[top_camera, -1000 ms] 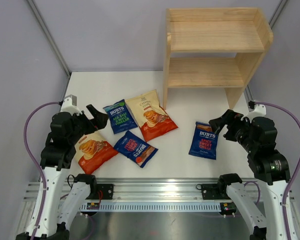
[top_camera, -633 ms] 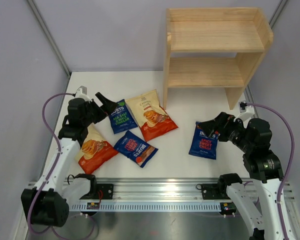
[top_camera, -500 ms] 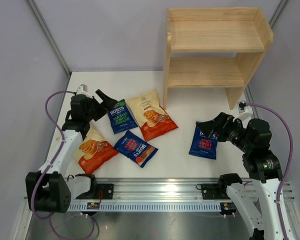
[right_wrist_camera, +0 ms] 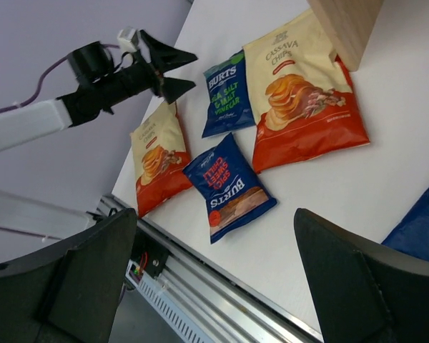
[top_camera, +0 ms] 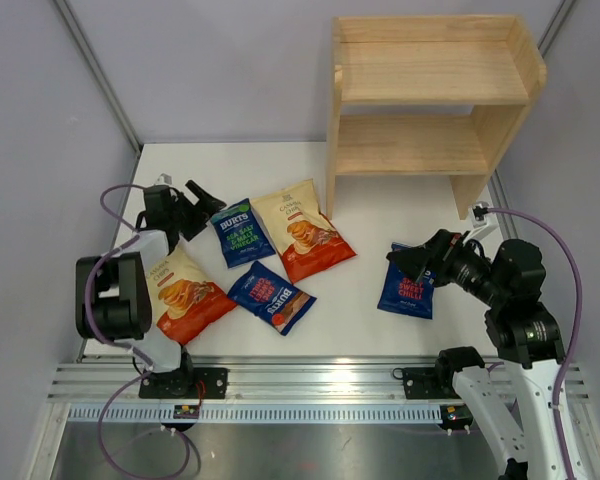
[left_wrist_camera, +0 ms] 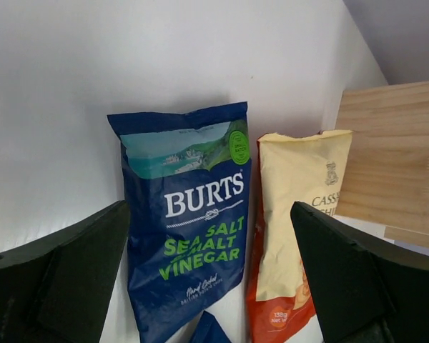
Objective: Place and organize the chips bags onto the shelf
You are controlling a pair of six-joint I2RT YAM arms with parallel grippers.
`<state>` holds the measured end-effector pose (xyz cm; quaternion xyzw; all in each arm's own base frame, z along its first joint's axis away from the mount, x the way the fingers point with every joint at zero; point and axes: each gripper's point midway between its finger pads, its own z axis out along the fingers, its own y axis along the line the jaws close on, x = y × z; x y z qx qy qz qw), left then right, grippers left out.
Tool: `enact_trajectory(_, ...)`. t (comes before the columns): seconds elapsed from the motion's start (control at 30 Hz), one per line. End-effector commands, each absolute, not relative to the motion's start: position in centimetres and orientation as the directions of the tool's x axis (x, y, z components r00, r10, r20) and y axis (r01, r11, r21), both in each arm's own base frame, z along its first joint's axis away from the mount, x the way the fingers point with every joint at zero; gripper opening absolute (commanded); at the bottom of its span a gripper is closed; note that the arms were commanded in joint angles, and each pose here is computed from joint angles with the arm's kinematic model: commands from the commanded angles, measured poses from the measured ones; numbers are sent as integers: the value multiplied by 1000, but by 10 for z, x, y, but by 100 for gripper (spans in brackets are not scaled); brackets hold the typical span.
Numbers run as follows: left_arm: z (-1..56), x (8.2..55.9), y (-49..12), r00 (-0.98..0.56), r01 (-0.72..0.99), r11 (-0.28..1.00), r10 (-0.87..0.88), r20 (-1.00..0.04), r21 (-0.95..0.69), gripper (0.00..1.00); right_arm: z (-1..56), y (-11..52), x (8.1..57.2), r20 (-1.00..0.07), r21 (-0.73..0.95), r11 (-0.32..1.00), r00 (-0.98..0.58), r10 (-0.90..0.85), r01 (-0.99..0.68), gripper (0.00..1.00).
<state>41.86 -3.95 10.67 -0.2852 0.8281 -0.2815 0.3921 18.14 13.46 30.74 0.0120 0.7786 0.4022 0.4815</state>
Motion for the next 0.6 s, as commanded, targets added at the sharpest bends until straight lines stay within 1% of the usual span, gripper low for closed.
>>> enact_trajectory(0.0,97,434,-48,-556,-158,677,-663,-501,-719,99,319,151,175,-751,640,603,-553,361,-476,99)
enact_trajectory(0.13,71,435,-48,-584,-191,675,-662,-470,-713,98,322,156,173,-749,645,578,-563,349,-500,100)
enact_trajectory(0.3,44,431,-49,-619,-234,678,-657,-431,-697,93,323,159,173,-741,659,552,-570,356,-512,99)
enact_trajectory(0.33,43,431,-50,-626,-229,678,-652,-428,-699,88,322,160,175,-740,659,551,-570,357,-512,99)
enact_trajectory(0.4,36,430,-51,-637,-241,670,-655,-406,-703,83,323,160,175,-737,664,546,-574,358,-512,99)
enact_trajectory(0.43,35,431,-51,-640,-244,669,-655,-401,-702,72,324,161,176,-736,664,543,-574,358,-513,100)
enact_trajectory(0.47,34,431,-52,-642,-250,667,-657,-395,-702,70,325,162,175,-736,666,538,-577,355,-517,99)
enact_trajectory(0.53,34,434,-51,-641,-255,663,-661,-390,-704,69,328,162,175,-735,667,534,-578,354,-520,99)
enact_trajectory(0.57,33,434,-52,-645,-256,663,-660,-386,-704,63,329,162,174,-736,666,533,-578,354,-522,99)
